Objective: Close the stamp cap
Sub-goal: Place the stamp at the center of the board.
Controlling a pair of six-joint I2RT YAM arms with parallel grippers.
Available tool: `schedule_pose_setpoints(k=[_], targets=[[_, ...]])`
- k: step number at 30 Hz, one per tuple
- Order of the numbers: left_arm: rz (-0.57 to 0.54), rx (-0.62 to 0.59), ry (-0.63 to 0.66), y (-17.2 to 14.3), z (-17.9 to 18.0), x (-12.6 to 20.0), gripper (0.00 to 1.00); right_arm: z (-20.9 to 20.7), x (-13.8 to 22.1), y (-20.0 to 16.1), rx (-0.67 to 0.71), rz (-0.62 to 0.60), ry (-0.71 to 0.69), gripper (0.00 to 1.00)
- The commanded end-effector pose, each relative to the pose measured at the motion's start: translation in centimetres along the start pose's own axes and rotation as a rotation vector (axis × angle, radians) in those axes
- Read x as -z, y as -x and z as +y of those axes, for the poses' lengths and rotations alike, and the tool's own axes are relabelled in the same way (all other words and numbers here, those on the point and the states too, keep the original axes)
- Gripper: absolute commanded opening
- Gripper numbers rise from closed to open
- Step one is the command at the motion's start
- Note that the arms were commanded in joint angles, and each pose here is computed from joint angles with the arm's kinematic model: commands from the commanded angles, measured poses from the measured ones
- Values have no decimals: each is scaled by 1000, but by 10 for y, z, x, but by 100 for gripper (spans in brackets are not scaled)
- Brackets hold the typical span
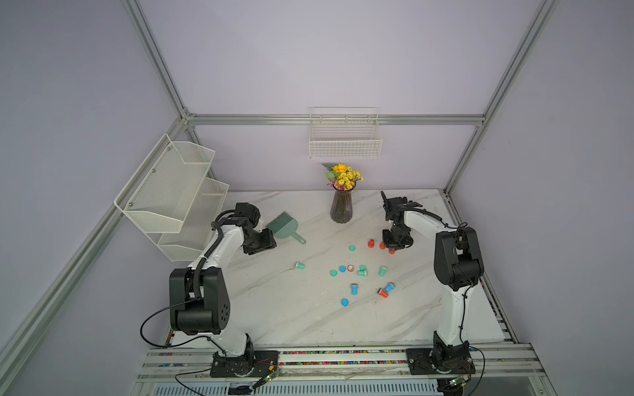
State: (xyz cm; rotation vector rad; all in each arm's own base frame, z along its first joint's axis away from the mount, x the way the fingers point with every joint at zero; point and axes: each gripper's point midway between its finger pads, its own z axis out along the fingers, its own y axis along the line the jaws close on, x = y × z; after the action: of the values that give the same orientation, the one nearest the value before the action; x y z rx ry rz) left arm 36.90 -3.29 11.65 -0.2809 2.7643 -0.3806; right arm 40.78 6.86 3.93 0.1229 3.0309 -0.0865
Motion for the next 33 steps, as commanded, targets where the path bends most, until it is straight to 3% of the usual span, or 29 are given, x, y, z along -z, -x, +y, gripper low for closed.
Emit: schedule_pose_setpoints(k=[1,6,9,17,25,33], targets=[[-25,-26,-24,7,-3,4,59,-2,-7,10,3,-24,0,3],[-24,-25,-22,6,-3,4,59,-1,-7,12,3,-32,2,10],[-23,-25,-20,5,-3,4,59,-2,1,15,-4,-55,4,21],[-27,-24,-23,6,-3,5,59,-2,34,28,-25,-135,22,38],[-31,-25,-25,7,-3,6,59,-11,75,21,-43,-183,18,39],[-30,-24,-23,7,-3,5,59,5,105,-45,16,-164,58,37]])
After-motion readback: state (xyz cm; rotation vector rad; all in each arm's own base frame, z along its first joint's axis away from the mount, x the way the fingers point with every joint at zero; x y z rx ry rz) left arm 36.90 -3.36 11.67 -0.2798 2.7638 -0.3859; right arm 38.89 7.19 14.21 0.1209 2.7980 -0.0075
